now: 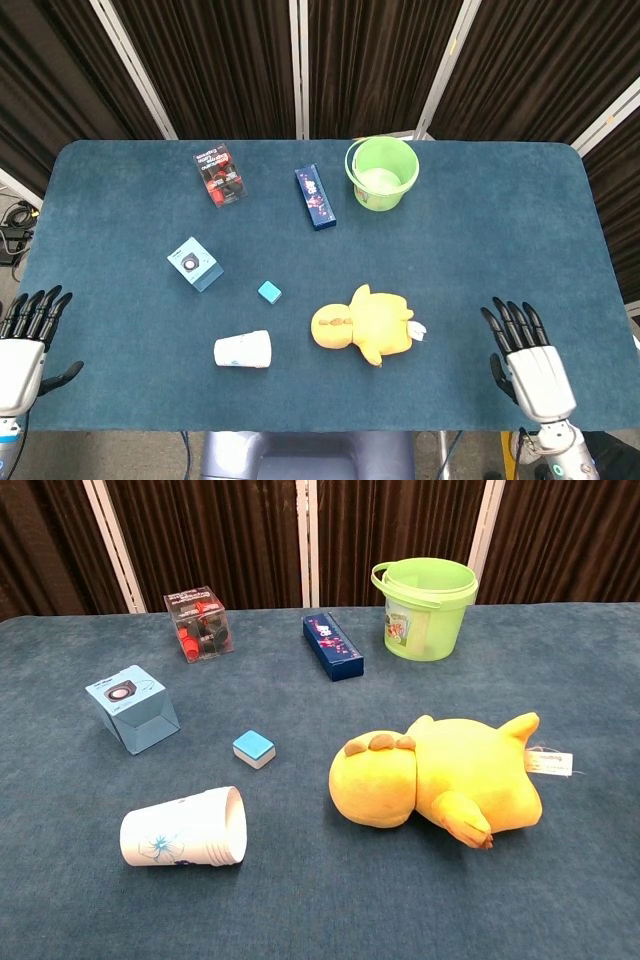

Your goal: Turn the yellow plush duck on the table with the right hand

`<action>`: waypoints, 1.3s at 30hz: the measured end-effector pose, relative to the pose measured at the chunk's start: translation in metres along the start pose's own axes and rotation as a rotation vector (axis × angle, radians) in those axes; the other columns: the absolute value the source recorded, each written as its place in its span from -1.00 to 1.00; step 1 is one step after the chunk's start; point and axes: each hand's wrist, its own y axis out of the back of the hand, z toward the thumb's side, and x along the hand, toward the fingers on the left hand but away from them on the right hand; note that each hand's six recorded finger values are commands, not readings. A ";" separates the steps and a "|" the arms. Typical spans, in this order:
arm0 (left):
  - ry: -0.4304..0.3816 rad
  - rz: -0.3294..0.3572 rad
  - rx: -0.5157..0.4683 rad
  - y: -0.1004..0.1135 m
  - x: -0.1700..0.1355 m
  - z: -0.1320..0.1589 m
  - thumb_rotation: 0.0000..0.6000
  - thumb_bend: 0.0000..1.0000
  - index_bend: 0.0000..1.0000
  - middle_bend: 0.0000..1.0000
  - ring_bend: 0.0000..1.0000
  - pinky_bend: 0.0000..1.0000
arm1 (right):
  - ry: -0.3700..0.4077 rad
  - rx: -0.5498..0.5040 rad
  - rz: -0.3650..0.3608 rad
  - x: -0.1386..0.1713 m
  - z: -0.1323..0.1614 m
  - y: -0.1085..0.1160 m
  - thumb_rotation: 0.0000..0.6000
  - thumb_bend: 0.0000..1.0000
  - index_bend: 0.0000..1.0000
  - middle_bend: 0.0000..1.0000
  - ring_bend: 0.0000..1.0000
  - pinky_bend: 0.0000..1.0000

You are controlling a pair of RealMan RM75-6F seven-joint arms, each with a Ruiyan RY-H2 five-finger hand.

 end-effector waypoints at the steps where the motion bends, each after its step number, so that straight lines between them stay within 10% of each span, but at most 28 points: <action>1: 0.001 0.000 0.000 0.000 0.000 0.000 1.00 -0.72 -1.00 -1.00 -1.00 -1.00 | 0.014 -0.004 -0.001 -0.004 0.004 -0.002 1.00 0.85 -1.00 -1.00 -1.00 -1.00; 21: 0.025 -0.031 0.012 -0.009 0.007 -0.005 1.00 -0.71 -1.00 -1.00 -1.00 -1.00 | 0.200 -0.083 0.071 -0.071 0.114 -0.059 1.00 1.00 -1.00 -1.00 -1.00 -1.00; 39: 0.035 -0.042 0.016 -0.012 0.009 -0.006 1.00 -0.71 -1.00 -1.00 -1.00 -1.00 | 0.188 -0.094 0.120 -0.089 0.151 -0.100 1.00 1.00 -1.00 -1.00 -1.00 -1.00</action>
